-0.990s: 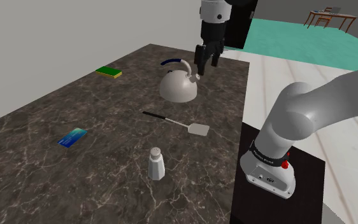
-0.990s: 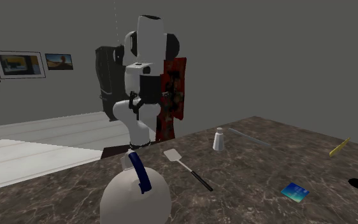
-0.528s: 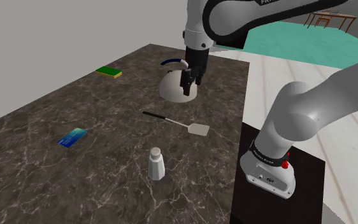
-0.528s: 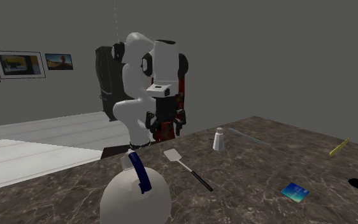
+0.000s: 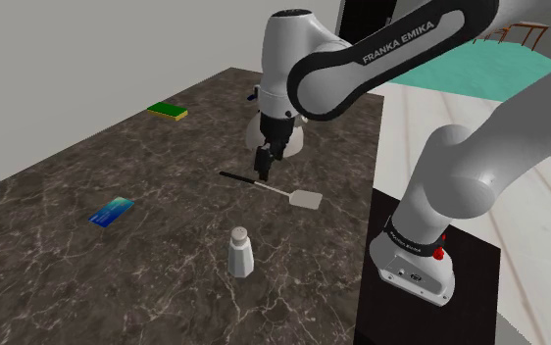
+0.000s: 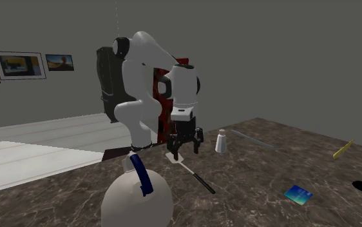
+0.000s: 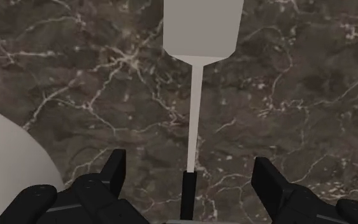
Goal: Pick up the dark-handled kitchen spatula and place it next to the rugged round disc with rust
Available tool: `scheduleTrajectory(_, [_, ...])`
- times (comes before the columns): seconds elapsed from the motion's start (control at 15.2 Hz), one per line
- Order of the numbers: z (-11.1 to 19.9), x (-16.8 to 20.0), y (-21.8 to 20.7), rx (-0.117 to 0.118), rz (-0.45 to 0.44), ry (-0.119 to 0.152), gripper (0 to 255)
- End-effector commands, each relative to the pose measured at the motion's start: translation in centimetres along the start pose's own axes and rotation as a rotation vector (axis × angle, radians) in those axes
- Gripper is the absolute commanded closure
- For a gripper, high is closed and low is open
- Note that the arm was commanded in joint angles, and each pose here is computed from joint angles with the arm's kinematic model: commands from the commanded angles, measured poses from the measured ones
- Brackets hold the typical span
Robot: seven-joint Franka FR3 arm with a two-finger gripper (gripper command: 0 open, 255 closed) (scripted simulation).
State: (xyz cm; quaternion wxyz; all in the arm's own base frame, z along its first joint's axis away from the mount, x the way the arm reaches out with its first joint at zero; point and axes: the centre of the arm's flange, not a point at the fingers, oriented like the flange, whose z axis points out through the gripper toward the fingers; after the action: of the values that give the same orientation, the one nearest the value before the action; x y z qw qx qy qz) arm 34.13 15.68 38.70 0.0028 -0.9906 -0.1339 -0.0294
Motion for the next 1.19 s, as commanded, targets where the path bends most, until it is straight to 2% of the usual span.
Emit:
scheduleTrajectory(0.0, [1.4, 0.3, -0.6, 0.004, -0.016, 0.007, 0])
scheduleTrajectory(0.46, [4.9, 0.4, -0.6, 0.004, -0.016, 0.007, 0])
scheduleTrajectory(0.92, [4.9, 0.4, -0.6, 0.004, -0.016, 0.007, 0])
scheduleTrajectory(0.99, [4.9, 0.4, -0.6, 0.004, -0.016, 0.007, 255])
scheduleTrajectory(1.12, [4.9, 0.4, -0.6, 0.004, -0.016, 0.007, 255])
